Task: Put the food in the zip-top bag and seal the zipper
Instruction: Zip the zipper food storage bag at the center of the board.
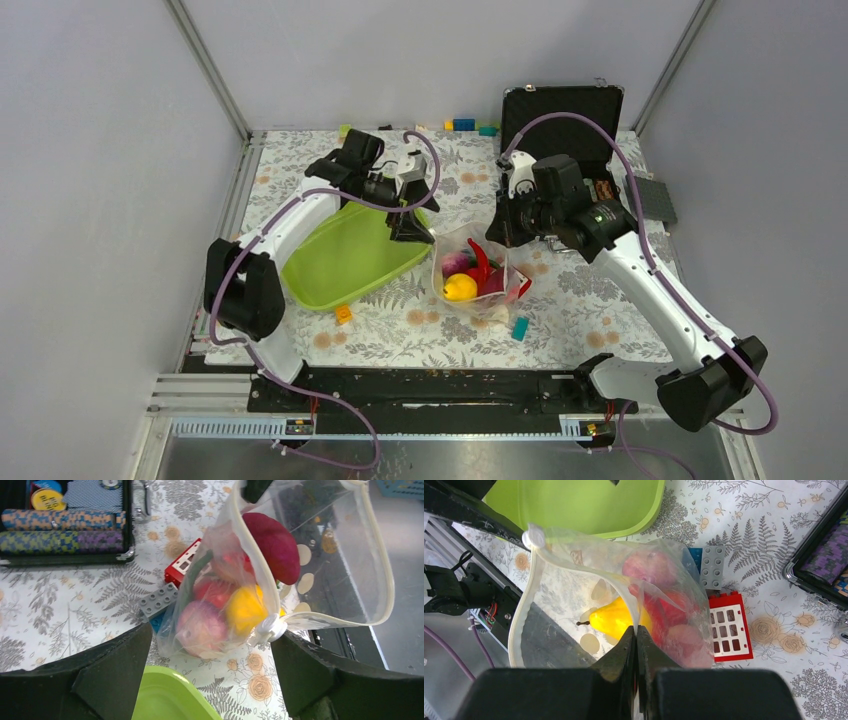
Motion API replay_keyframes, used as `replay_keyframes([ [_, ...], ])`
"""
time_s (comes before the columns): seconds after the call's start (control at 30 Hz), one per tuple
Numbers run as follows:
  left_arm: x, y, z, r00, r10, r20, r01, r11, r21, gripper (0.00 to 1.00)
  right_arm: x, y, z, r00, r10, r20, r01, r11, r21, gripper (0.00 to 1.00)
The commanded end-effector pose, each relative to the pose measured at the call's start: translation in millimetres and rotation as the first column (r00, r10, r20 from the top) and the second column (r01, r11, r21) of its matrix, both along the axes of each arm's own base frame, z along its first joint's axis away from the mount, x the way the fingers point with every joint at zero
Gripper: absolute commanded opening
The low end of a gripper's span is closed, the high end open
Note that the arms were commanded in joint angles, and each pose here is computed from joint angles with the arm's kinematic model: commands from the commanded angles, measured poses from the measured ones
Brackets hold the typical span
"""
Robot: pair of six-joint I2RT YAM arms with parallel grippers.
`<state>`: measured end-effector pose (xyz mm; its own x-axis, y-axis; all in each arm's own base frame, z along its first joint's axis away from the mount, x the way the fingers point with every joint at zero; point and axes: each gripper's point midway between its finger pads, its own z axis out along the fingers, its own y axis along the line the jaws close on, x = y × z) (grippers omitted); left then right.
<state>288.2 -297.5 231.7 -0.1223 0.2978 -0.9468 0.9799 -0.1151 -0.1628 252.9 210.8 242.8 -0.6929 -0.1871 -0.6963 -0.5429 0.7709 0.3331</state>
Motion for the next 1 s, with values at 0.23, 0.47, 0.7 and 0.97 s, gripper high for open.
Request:
replay_keyframes([
  [0.23,-30,-3,6,0.981,-0.190,-0.040,0.182,0.971,-0.153,0.80,7,1,17,1.000,-0.009,0.020,0.008,0.999,0.038,0.00],
  [0.47,-17,-18,-5,0.975,-0.186,-0.123,0.173,0.979,-0.112,0.53,4,1,17,1.000,-0.013,0.012,0.013,0.999,0.049,0.00],
  [0.7,-27,-18,-3,0.977,-0.186,-0.104,0.177,0.980,-0.088,0.00,4,-2,19,0.999,-0.028,0.021,0.027,0.999,0.045,0.00],
  [0.97,6,-28,3,0.926,0.238,-0.293,-0.240,0.970,0.031,0.00,15,-34,17,0.985,-0.149,0.088,0.155,0.985,-0.072,0.34],
])
